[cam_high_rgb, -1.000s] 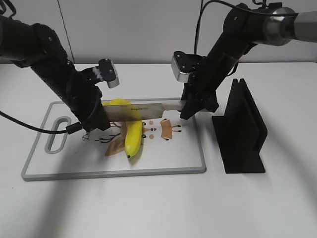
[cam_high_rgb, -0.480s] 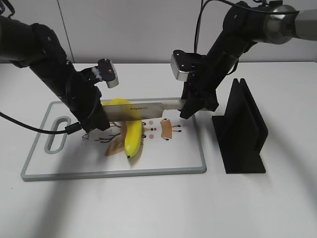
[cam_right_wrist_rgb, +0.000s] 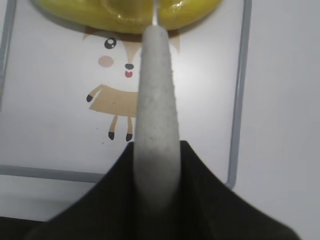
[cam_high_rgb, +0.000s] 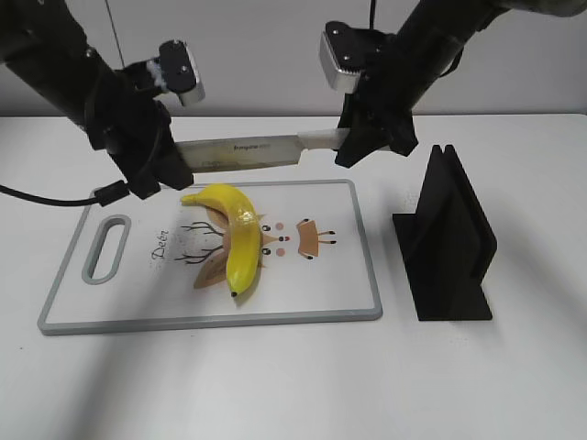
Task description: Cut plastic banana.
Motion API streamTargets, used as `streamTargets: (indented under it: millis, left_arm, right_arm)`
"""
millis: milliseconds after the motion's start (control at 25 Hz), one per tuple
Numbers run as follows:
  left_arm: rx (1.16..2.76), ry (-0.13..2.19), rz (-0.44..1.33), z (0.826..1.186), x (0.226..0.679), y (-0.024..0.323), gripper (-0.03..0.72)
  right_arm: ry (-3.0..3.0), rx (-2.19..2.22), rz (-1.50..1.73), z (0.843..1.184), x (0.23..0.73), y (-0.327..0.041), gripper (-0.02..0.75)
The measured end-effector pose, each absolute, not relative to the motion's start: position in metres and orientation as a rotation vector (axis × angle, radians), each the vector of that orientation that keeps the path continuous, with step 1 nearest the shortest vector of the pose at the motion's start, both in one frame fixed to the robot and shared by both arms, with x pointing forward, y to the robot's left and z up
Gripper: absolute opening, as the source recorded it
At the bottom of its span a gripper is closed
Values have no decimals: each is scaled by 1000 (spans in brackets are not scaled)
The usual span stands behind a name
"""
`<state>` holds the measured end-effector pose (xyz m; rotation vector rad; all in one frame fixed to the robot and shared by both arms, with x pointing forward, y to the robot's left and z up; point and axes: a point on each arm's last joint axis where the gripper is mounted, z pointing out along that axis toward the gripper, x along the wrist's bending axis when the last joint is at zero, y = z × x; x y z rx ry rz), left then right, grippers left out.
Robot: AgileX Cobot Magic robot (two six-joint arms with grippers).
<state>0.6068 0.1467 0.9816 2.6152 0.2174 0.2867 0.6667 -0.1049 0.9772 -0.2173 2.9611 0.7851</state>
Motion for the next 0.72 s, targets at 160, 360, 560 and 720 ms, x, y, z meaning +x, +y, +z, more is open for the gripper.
streamTargets:
  millis: [160,360,560,720]
  left_arm:
    - [2594,188,319,1005,598,148,-28]
    - [2596,176,314,1011,595,149,-19]
    - [2607,167,281,1011,592,150,280]
    - [2602,164,292,1016,590,150,605]
  right_arm:
    - [2932,-235,796,998,661,-106,167]
    - [2938,-243,803,1004,658,-107,167]
    - [2955,-250,742,1002,658,-110,166]
    - [2958,-249,725,1001,658,-111,166]
